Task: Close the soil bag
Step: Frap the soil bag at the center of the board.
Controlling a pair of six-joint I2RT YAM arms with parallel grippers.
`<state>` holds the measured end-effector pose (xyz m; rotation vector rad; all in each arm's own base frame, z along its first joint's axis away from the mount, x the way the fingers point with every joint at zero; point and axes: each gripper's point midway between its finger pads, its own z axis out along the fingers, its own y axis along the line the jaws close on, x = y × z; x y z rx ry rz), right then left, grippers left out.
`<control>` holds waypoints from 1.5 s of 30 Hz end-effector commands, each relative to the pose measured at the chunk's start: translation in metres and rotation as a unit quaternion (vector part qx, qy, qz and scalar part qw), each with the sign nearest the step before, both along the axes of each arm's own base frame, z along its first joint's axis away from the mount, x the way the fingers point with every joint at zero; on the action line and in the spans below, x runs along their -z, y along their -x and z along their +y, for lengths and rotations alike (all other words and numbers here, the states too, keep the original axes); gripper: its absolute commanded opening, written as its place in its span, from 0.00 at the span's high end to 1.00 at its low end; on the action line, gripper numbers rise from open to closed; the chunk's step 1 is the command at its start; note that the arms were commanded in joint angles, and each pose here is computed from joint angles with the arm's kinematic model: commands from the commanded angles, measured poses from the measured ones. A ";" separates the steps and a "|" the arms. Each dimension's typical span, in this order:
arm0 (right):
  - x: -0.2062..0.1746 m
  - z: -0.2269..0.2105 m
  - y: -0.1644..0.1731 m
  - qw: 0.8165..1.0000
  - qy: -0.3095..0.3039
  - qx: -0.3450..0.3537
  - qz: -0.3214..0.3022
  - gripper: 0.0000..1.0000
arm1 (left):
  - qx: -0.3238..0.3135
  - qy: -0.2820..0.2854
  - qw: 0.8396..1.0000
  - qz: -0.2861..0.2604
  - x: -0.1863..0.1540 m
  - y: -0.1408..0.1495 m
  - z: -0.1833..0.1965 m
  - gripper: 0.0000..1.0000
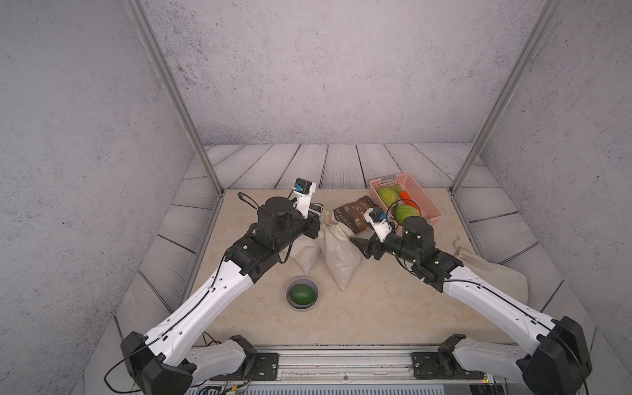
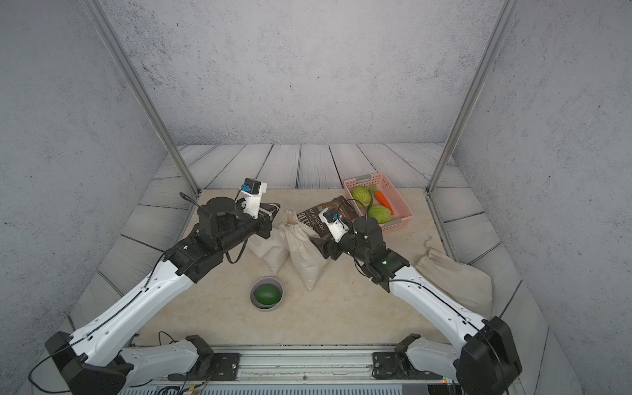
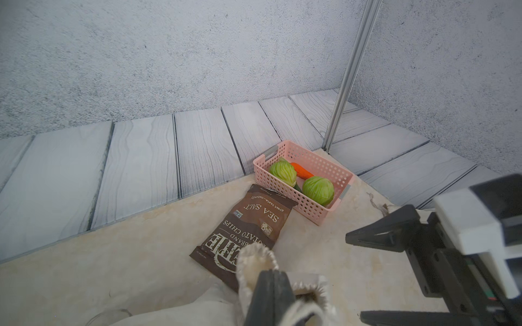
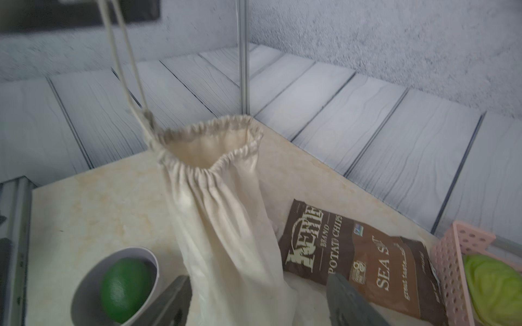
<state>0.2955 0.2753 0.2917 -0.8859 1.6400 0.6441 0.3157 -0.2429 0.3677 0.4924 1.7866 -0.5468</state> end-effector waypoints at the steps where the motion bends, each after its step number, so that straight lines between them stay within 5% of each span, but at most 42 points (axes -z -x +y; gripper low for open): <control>1: -0.033 0.028 0.022 0.997 -0.034 -0.072 -0.007 0.18 | 0.020 0.002 1.000 0.006 -0.005 0.005 -0.003 1.00; 7: -0.051 0.063 0.019 0.994 -0.040 -0.106 0.008 0.20 | 0.026 0.016 0.999 0.014 -0.014 0.010 -0.003 1.00; 17: -0.044 0.093 0.011 0.992 -0.030 -0.119 0.029 0.54 | 0.048 0.044 0.998 0.019 -0.030 0.019 -0.009 1.00; 21: -0.027 0.076 -0.011 0.998 0.005 -0.038 0.040 0.80 | 0.050 0.054 0.997 0.016 -0.037 0.024 -0.006 1.00; 25: 0.026 0.028 -0.044 0.991 0.084 0.083 0.070 0.88 | 0.024 0.105 0.994 0.006 -0.066 0.028 0.016 1.00; 30: 0.119 -0.069 -0.075 0.946 0.129 0.251 0.162 0.89 | 0.000 0.182 0.983 -0.023 -0.113 0.035 0.053 1.00; 33: 0.146 -0.095 -0.072 0.933 0.149 0.280 0.172 0.85 | -0.013 0.194 0.980 -0.037 -0.129 0.037 0.066 1.00; 38: 0.118 -0.073 -0.066 0.958 0.119 0.215 0.149 0.76 | 0.021 0.190 0.981 -0.022 -0.127 0.036 0.049 1.00; 45: 0.024 -0.048 -0.070 0.984 0.082 0.146 0.063 0.67 | 0.085 0.186 0.979 -0.002 -0.127 0.038 0.007 1.00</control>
